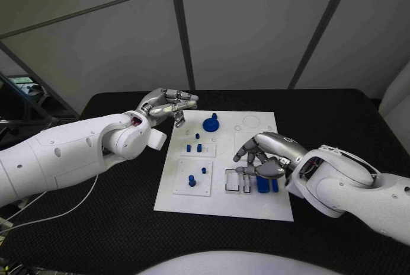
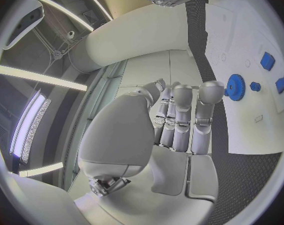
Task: Assemble the parts on the task board
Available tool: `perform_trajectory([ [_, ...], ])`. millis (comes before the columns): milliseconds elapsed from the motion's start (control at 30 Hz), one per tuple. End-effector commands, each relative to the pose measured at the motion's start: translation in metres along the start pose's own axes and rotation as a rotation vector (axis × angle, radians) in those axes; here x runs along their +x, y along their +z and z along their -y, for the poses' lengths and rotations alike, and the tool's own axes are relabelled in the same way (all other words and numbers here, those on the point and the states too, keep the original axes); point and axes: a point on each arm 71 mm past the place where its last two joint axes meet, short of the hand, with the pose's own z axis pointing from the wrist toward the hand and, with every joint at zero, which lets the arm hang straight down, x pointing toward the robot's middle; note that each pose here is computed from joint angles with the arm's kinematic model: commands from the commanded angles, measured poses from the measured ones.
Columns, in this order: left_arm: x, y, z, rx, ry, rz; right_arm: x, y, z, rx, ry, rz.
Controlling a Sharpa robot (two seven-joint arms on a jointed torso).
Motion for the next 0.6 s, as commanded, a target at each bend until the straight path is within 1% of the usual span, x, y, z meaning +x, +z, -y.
perform_trajectory([
  [33, -0.0001, -0.0007, 0.0002, 0.003, -0.003, -0.004, -0.008, -0.016, 0.015, 0.137, 0.16, 0.015],
  [67, -0.0002, -0.001, -0.0003, 0.002, -0.003, -0.003, -0.012, -0.024, 0.02, 0.17, 0.162, 0.02],
  [167, 0.0002, -0.0011, -0.0013, 0.0, -0.003, -0.004, -0.018, -0.038, 0.03, 0.238, 0.142, 0.036],
  [333, 0.0008, -0.0018, -0.0037, -0.006, -0.006, -0.005, -0.024, -0.054, 0.04, 0.329, 0.054, 0.051],
  [433, 0.0004, -0.0024, -0.0046, -0.008, -0.007, -0.004, -0.025, -0.06, 0.043, 0.372, 0.003, 0.045],
  [533, -0.0003, -0.0031, -0.0052, -0.01, -0.007, -0.002, -0.023, -0.064, 0.044, 0.4, -0.038, 0.034],
  [600, -0.0004, -0.0034, -0.0053, -0.01, -0.008, -0.002, -0.021, -0.064, 0.043, 0.409, -0.054, 0.025],
])
